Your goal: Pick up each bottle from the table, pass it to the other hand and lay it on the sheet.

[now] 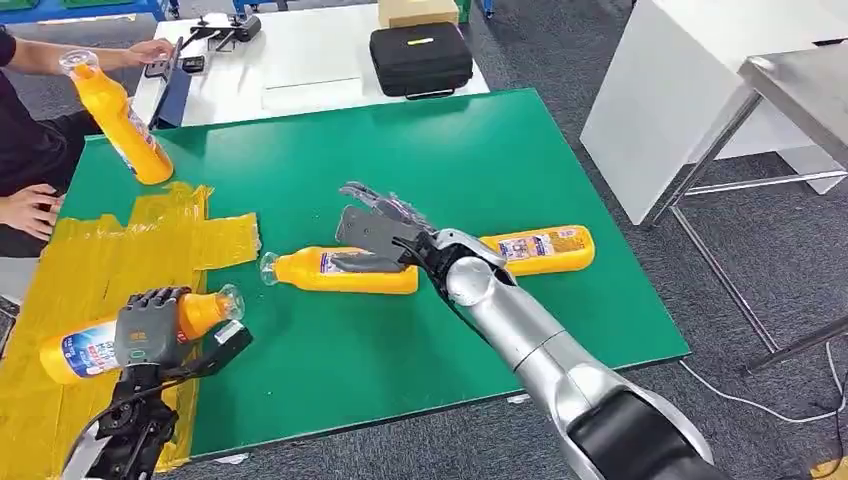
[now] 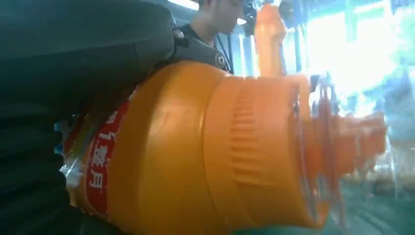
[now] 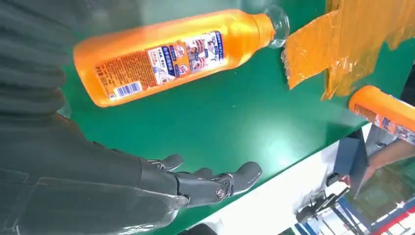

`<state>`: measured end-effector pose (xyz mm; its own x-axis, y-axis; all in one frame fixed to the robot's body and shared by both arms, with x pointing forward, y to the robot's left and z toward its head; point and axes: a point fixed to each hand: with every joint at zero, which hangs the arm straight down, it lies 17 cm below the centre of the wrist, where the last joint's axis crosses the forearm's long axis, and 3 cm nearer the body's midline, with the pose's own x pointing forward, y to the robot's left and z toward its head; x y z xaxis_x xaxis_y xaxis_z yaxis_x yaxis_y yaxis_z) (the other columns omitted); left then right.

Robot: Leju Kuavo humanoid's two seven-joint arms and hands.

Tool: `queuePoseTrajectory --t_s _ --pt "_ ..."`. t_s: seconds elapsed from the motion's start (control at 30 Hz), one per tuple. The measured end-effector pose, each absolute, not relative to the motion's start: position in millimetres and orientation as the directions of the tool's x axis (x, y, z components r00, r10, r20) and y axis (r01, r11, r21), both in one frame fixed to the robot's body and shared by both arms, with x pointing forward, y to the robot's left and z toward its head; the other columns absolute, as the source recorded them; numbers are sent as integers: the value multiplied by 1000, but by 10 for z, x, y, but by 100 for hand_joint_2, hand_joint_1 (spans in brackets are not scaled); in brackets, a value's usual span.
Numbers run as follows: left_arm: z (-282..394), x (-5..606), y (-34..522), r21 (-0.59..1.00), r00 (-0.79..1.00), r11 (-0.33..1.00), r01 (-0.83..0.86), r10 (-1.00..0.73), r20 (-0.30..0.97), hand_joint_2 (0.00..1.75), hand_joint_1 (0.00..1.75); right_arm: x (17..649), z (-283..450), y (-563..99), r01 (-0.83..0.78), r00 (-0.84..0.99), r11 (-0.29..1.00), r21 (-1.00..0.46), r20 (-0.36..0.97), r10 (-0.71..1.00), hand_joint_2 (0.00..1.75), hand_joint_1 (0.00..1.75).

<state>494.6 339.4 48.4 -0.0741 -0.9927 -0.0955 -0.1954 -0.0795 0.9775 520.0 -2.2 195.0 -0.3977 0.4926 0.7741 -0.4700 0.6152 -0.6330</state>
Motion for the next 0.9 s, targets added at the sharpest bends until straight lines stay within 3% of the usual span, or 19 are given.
queuePoseTrajectory --t_s 0.13,0.17,0.4,0.6,0.9 --pt "375 5008 3359 985 -97 -87 -149 -990 -102 175 0 5215 1932 -29 -472 -395 611 -636 772 499 175 0" --pt "349 5035 3348 987 -107 -89 -132 -989 -104 0 0 5216 1926 -29 -472 -393 610 -636 772 500 175 0" --pt "237 5079 3289 991 -200 -109 -74 -972 -122 0 0 5216 1823 -58 -489 -377 590 -642 766 521 175 0" --pt "238 5038 3149 996 -283 -42 -77 -957 -62 0 0 5323 1510 -177 -504 -317 521 -688 709 630 175 0" --pt "214 5021 3110 997 -299 -37 -71 -953 -56 0 0 5361 1270 -243 -529 -269 494 -690 689 673 175 0"
